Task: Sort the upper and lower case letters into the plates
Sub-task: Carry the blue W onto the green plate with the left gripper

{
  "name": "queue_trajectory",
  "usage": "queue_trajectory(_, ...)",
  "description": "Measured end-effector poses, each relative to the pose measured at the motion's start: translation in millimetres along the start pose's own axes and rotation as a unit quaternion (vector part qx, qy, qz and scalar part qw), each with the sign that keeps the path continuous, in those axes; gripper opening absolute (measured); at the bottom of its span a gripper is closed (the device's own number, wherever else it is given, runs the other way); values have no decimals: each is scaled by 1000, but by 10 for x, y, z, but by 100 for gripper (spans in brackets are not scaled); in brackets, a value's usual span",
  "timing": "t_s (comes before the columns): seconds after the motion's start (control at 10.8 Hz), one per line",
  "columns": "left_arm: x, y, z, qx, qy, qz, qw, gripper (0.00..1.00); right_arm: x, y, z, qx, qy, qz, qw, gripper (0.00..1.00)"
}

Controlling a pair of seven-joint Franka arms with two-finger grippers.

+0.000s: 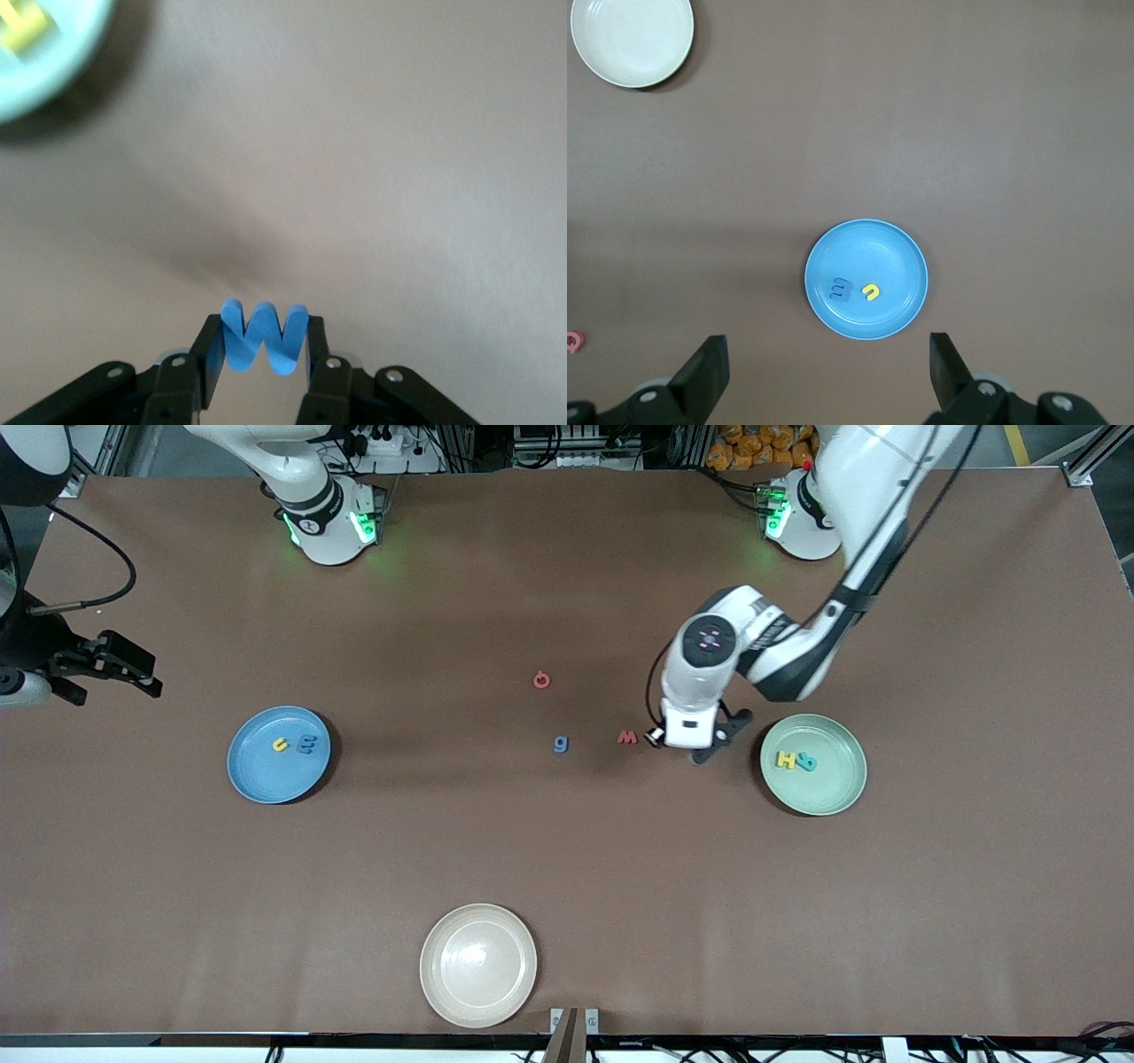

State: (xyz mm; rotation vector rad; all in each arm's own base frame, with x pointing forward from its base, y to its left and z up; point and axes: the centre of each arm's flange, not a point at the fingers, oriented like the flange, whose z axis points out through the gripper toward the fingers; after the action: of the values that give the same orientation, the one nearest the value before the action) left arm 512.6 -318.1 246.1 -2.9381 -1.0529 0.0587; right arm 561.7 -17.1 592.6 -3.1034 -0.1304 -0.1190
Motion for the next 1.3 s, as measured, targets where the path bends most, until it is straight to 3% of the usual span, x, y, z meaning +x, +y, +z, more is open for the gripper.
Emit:
queue_trajectory(0.37,1097,-811,-322,57,-69,52,995,41,0,1,0,0,0,0,1000,100)
queue_trajectory(0.65,1698,-1424,-345,60,-92,84,990,41,0,7,2,0,0,1,1000,100)
queue_trajectory(0.84,1901,-1565,-335,42,-79,95,991,41,-1,15,3,0,0,1,1000,100)
queue_trajectory(1.12,2073,-1645,-190,42,-26,126,991,41,0,16,5,0,-1,1,1000,100)
queue_trajectory(1.3,2219,-1745,-62,34,-23,126,991,41,0,21,5,-2,-1,1,1000,100)
